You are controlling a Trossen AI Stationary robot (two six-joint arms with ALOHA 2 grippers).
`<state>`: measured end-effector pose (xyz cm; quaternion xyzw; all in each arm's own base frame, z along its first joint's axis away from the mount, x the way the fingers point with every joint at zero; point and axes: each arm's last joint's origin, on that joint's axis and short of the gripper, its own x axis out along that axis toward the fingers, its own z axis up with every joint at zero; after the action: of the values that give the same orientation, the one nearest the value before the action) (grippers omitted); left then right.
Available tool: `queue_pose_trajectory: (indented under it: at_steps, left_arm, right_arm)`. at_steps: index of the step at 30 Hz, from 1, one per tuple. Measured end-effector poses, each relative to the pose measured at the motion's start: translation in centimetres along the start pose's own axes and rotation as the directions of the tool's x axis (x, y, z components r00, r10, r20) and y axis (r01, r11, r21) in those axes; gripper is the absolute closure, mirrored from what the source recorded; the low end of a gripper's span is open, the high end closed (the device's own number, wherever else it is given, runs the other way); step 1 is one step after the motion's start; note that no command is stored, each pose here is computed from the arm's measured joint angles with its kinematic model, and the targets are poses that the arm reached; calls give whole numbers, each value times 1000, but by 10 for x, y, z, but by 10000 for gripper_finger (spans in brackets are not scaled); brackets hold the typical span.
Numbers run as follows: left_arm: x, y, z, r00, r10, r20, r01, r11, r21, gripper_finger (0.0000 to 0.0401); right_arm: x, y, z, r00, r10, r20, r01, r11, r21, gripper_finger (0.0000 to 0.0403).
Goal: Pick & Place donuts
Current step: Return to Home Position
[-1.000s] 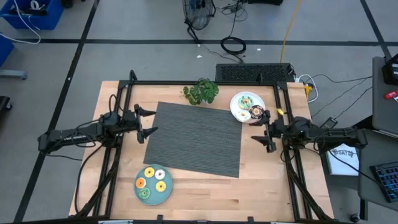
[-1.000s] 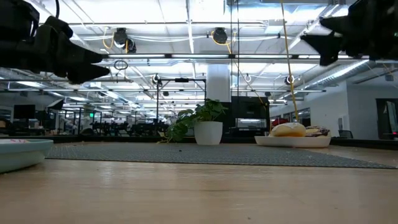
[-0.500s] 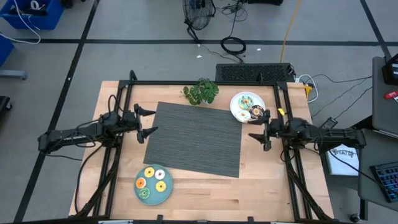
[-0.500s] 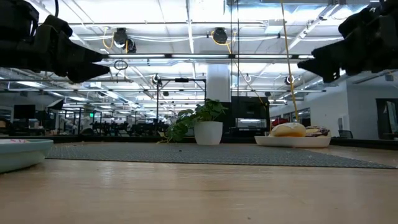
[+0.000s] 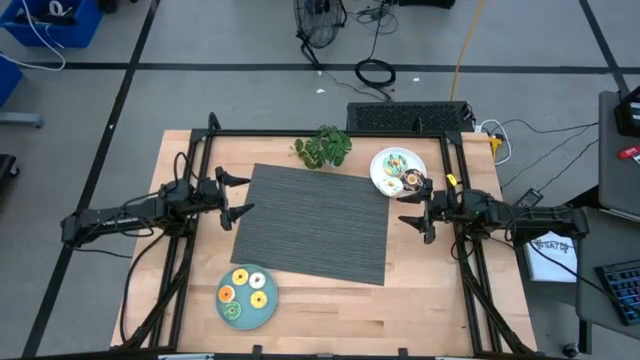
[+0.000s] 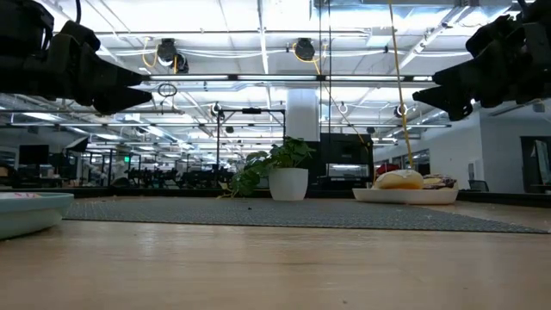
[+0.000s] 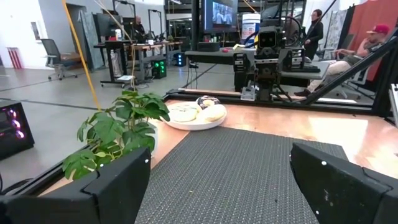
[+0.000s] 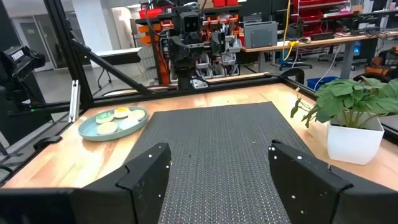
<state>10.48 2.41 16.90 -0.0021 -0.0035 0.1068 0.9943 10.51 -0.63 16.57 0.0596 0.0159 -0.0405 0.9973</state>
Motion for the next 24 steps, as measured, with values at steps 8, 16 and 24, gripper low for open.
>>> queue_pose_trajectory:
  at_steps: [8,16,24]
  left_arm:
    - [0,0,0,1000,0,1,0,1000,0,26]
    - [0,0,0,1000,0,1,0,1000,0,18]
    - [0,0,0,1000,0,1,0,1000,0,24]
  right_arm:
    - [0,0,0,1000,0,0,0,1000,0,151]
    - [0,0,0,1000,0,0,0,1000,0,151]
    - [0,0,0,1000,0,-1,0,1000,0,151]
